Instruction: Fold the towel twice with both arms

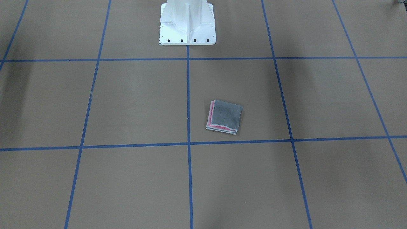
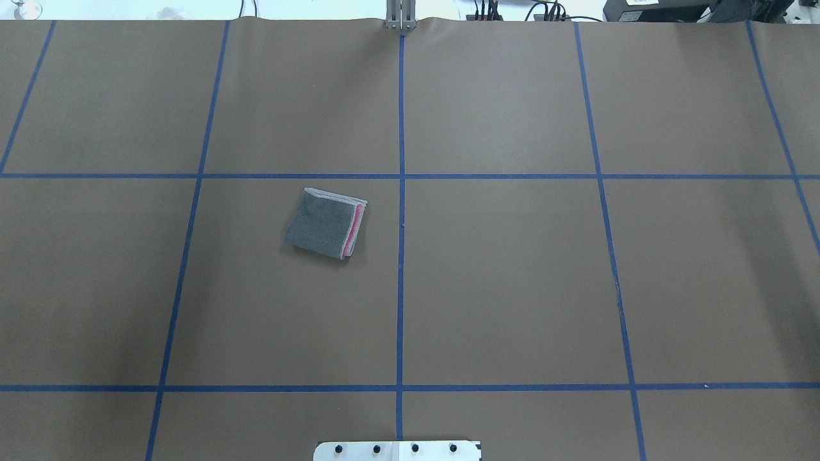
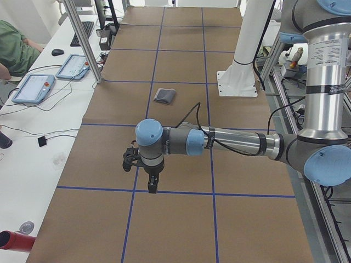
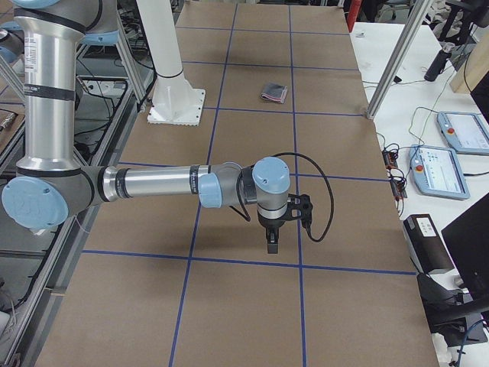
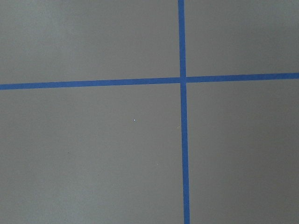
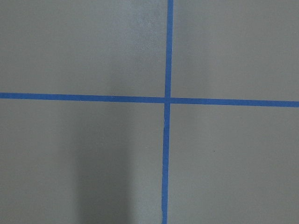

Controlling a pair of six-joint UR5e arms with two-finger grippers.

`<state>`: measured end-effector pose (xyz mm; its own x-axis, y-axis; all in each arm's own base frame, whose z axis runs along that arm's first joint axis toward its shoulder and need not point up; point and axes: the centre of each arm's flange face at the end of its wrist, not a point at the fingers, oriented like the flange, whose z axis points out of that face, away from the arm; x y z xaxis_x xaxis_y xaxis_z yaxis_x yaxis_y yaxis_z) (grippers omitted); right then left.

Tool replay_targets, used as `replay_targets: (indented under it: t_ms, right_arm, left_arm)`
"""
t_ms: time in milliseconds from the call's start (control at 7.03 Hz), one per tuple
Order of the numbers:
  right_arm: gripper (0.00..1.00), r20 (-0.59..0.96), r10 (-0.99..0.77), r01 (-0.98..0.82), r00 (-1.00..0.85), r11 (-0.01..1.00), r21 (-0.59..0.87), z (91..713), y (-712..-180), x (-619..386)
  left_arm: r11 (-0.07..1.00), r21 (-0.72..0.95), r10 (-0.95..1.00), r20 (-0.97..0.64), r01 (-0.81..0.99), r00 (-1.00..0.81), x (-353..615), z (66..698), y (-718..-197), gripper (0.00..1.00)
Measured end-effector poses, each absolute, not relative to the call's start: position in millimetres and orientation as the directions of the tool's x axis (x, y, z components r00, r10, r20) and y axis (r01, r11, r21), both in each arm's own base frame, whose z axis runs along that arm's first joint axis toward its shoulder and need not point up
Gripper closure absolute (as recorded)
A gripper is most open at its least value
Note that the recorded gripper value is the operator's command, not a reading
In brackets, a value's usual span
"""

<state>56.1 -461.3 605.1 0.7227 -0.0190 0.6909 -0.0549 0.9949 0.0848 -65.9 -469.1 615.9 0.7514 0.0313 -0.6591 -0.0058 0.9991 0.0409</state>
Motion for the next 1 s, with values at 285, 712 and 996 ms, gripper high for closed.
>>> replay_targets:
  t_ms: [285, 712, 996]
  right_arm:
    - [0.0, 0.693, -0.023, -0.055, 0.721, 0.994, 0.09, 603.8, -462.2, 55.9]
    - [0.0, 0.694, -0.026, -0.056, 0.719, 0.994, 0.094, 601.6, -463.2, 55.8]
    - [0.0, 0.695, -0.024, -0.055, 0.718, 0.994, 0.092, 602.2, -460.1, 55.7]
  left_arm:
    - [0.999, 0.044, 0.034, -0.659, -0.006, 0.751, -65.7, 614.8, -470.5, 0.0]
    - [0.999, 0.047, 0.036, -0.659, -0.006, 0.751, -65.7, 612.0, -471.9, 0.0]
    - [0.999, 0.049, 0.037, -0.659, -0.006, 0.751, -65.7, 609.7, -472.1, 0.0]
